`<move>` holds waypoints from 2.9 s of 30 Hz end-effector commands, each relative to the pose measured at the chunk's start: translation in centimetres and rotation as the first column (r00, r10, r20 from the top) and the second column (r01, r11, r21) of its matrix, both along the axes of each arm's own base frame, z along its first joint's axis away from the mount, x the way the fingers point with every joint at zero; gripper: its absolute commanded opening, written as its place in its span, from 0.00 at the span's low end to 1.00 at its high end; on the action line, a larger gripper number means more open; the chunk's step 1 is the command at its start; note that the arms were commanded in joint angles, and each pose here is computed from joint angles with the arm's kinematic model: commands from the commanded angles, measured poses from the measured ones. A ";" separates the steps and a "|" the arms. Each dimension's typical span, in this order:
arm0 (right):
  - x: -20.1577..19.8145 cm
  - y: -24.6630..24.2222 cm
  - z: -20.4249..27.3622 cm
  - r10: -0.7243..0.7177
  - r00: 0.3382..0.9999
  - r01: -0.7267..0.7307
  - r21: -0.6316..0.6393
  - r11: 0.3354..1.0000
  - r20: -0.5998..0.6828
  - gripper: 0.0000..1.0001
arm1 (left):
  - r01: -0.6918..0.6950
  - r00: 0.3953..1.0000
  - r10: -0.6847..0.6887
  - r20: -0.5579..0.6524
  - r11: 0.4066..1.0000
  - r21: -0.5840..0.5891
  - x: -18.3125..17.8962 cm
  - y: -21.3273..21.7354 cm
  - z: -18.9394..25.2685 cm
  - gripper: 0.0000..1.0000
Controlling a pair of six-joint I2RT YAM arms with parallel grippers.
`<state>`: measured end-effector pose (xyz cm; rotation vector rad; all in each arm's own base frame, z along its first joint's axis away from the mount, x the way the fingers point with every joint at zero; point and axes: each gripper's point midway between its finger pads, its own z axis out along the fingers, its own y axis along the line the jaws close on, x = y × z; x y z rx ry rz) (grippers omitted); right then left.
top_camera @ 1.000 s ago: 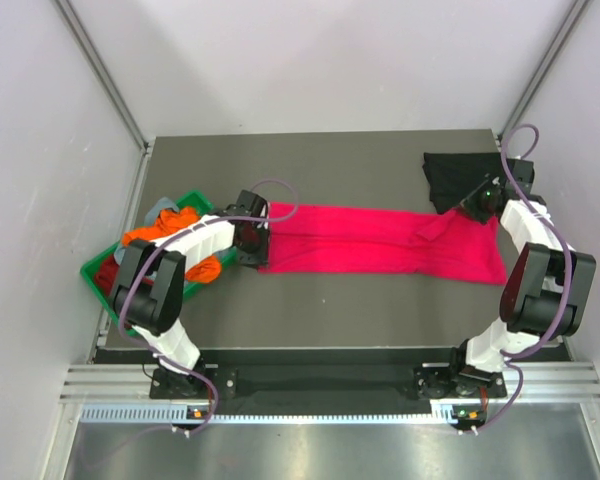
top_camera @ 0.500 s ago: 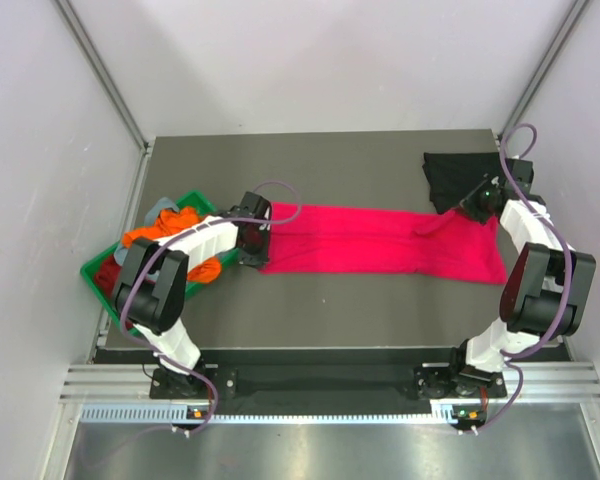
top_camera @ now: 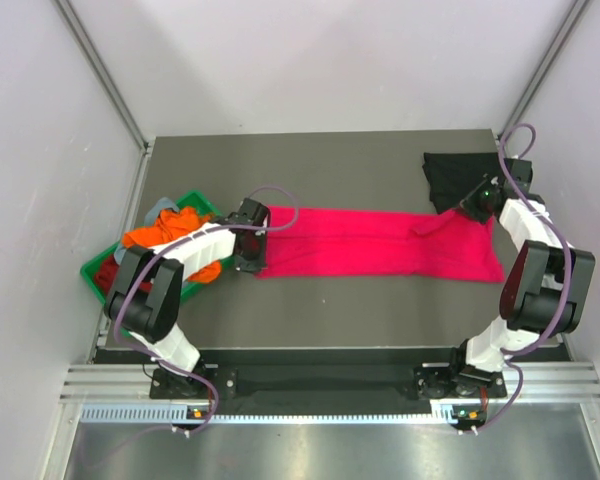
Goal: Fold and stack the t-shirts
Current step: Fold the tshirt
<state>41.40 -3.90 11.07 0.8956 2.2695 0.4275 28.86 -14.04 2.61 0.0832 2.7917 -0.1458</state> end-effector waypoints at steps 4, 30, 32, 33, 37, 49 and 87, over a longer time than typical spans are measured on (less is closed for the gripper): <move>2.4 -0.5 1.5 0.010 0.998 -0.008 -0.041 0.999 0.060 0.00 | -0.038 0.999 0.037 0.019 0.998 0.051 -0.6 1.1 0.2 0.18; -3.8 -0.8 -1.3 0.035 0.991 -0.052 -0.128 0.990 -0.129 0.00 | 0.160 0.962 -0.043 0.268 0.888 -0.430 6.7 -10.6 14.5 0.36; -4.0 -0.6 -1.7 0.059 0.988 -0.077 -0.127 0.989 -0.140 0.00 | 0.178 0.962 -0.056 0.267 0.872 -0.456 6.9 -11.4 14.7 0.37; -3.9 -0.5 -1.6 0.069 0.988 -0.086 -0.123 0.989 -0.135 0.00 | 0.180 0.962 -0.057 0.267 0.867 -0.464 7.0 -11.7 14.8 0.37; -4.6 -0.2 -2.3 0.092 0.975 -0.119 -0.128 0.985 -0.205 0.01 | 0.143 0.963 -0.007 0.268 0.859 -0.492 7.0 -11.7 15.0 0.37; -7.0 -0.9 -3.7 0.073 0.943 -0.133 -0.168 0.977 -0.325 0.21 | 0.136 0.955 -0.006 0.295 0.896 -0.424 6.9 -10.2 13.6 0.39; -7.0 -7.3 0.6 -0.191 0.940 0.121 -0.247 0.961 -0.282 0.39 | 0.098 0.981 -0.065 0.183 0.980 -0.174 2.3 -3.6 8.4 0.40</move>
